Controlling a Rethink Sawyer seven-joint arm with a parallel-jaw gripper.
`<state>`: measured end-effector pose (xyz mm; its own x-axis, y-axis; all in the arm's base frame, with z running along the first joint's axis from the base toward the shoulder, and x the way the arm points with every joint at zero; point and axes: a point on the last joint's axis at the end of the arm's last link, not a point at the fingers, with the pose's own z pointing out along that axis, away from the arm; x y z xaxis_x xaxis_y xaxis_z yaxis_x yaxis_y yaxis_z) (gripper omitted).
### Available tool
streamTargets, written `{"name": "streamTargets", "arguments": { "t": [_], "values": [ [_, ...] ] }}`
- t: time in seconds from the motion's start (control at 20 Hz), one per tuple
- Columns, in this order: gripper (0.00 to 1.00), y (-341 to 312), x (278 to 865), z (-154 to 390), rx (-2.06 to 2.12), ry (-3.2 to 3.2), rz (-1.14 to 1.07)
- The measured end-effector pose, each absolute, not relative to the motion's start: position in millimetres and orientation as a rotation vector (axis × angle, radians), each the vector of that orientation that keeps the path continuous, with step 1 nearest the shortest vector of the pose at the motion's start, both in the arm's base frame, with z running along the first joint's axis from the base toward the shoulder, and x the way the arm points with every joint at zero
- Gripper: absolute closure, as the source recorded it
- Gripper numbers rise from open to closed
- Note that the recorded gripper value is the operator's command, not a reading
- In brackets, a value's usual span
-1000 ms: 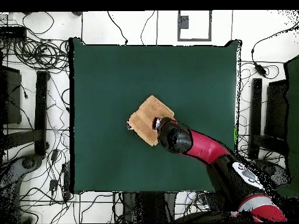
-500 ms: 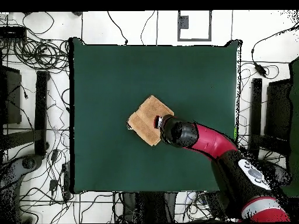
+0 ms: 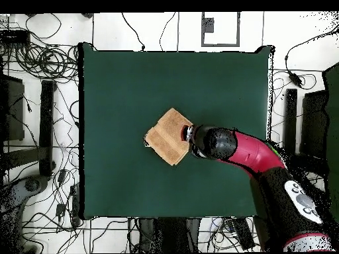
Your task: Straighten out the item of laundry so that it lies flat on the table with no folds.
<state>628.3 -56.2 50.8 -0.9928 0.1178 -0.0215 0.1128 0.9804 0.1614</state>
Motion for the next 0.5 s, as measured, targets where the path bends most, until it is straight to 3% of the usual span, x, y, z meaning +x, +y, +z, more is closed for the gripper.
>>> {"name": "streamTargets", "arguments": {
  "t": [0.5],
  "values": [
    [0.0, -77.3, 661.8, 45.3, 0.134, 3.016, 0.166]
  ]
}}
